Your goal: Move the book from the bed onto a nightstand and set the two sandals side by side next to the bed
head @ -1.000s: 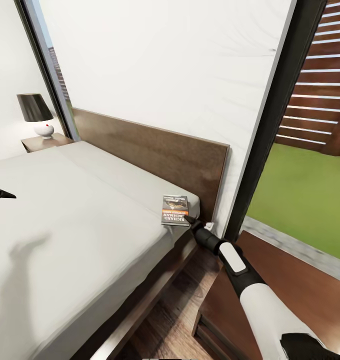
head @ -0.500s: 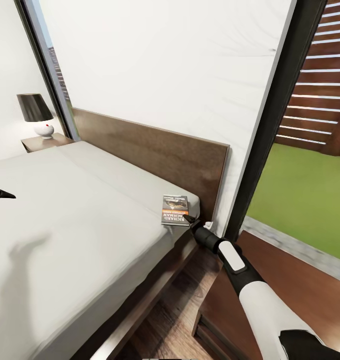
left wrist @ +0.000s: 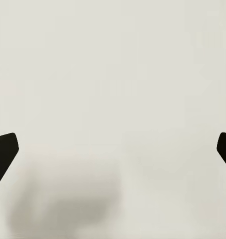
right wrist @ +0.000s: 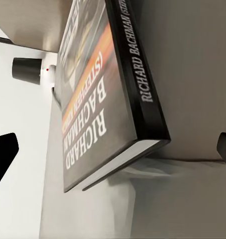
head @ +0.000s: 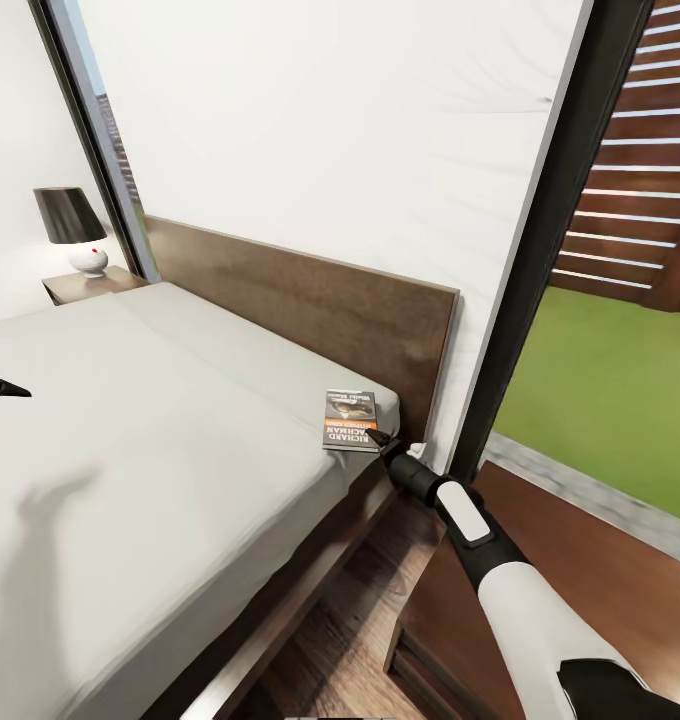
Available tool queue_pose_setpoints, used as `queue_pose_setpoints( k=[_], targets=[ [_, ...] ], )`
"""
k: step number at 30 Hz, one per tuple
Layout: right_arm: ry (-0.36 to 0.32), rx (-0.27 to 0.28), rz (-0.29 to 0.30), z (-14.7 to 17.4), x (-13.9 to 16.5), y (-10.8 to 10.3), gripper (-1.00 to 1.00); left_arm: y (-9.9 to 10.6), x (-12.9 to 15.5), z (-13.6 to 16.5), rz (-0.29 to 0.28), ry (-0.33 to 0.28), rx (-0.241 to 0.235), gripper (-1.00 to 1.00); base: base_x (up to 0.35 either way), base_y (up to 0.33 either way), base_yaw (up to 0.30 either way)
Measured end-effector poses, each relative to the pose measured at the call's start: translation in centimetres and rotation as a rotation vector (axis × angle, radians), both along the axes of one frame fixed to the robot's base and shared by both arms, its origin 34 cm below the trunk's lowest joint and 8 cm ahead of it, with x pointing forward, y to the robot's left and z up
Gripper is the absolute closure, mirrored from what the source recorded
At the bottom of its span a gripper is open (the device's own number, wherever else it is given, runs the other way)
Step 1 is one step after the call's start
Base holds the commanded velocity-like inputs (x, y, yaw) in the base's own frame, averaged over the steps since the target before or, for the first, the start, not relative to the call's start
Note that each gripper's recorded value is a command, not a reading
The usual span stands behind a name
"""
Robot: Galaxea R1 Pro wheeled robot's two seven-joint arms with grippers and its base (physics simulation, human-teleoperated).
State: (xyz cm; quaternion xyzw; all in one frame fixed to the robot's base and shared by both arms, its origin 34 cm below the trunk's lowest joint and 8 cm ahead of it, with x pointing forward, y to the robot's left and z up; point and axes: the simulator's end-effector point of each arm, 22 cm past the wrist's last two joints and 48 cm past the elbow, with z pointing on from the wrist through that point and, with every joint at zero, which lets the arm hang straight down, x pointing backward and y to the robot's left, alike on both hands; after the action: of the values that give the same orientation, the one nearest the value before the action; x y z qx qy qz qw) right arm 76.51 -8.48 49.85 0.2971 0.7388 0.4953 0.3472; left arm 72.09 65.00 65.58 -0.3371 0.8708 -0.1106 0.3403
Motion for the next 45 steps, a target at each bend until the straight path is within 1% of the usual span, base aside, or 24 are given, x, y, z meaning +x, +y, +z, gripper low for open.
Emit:
queue_pose_setpoints(
  k=[25,34,45],
  targets=[
    [-0.003,0.001,0.0,0.2,0.1,0.1,-1.0,0.0,0.0,0.0,0.0,0.0,0.0,-1.0,0.0,0.0,0.0],
    [-0.005,-0.001,0.001,0.4,0.3,0.1,-1.0,0.9,-0.6,0.2,0.014,0.001,0.006,-1.0,0.0,0.0,0.0],
    [-0.002,-0.001,0.002,0.4,0.5,0.1,-1.0,1.1,-0.7,0.3,0.017,0.0,0.007,-1.0,0.0,0.0,0.0]
  ],
)
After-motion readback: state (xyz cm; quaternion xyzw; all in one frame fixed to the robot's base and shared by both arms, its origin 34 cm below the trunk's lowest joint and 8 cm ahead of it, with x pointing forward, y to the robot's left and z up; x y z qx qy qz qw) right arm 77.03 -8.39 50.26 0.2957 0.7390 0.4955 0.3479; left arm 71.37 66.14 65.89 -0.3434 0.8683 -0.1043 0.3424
